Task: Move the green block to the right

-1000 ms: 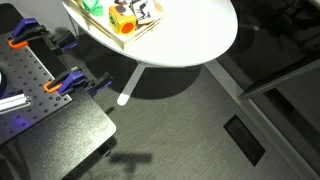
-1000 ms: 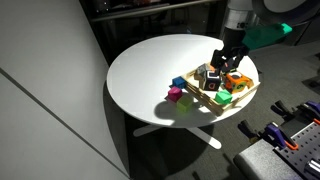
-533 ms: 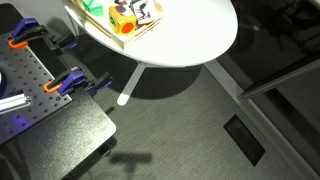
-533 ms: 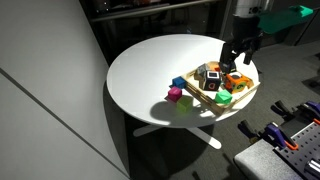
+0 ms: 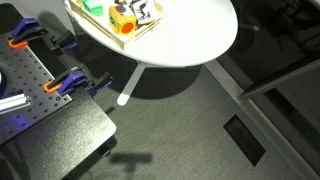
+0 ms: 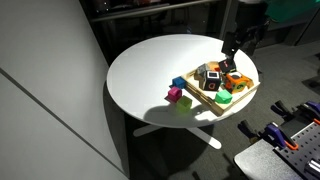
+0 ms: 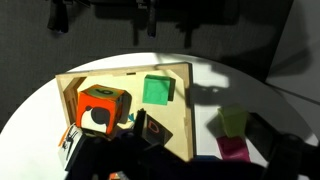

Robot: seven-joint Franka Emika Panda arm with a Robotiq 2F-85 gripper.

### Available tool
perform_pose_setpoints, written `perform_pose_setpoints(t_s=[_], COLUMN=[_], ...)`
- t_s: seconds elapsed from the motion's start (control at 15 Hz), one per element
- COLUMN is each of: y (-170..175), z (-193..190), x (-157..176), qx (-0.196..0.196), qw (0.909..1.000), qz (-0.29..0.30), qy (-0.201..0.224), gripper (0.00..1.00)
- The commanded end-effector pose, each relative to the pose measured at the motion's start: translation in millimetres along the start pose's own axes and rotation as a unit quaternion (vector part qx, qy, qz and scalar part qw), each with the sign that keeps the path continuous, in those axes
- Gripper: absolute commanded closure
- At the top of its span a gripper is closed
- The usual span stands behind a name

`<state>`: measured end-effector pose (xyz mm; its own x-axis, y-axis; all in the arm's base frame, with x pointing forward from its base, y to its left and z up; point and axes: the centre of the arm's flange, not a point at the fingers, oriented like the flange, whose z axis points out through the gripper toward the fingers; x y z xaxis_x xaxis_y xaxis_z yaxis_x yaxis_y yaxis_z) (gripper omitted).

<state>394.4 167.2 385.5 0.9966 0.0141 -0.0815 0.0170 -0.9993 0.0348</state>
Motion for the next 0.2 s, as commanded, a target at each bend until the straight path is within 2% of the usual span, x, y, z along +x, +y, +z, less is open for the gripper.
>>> perform_pose_setpoints(t_s=[0.0,0.13], y=[-0.5,-0.5], z=[-1.1,-1.4], x=[-0.5,-0.5], qx=[0.0,0.0], qw=[1.0,1.0], qz=[0.0,0.001], qy=[0.001,0.002], gripper=[0.0,0.0])
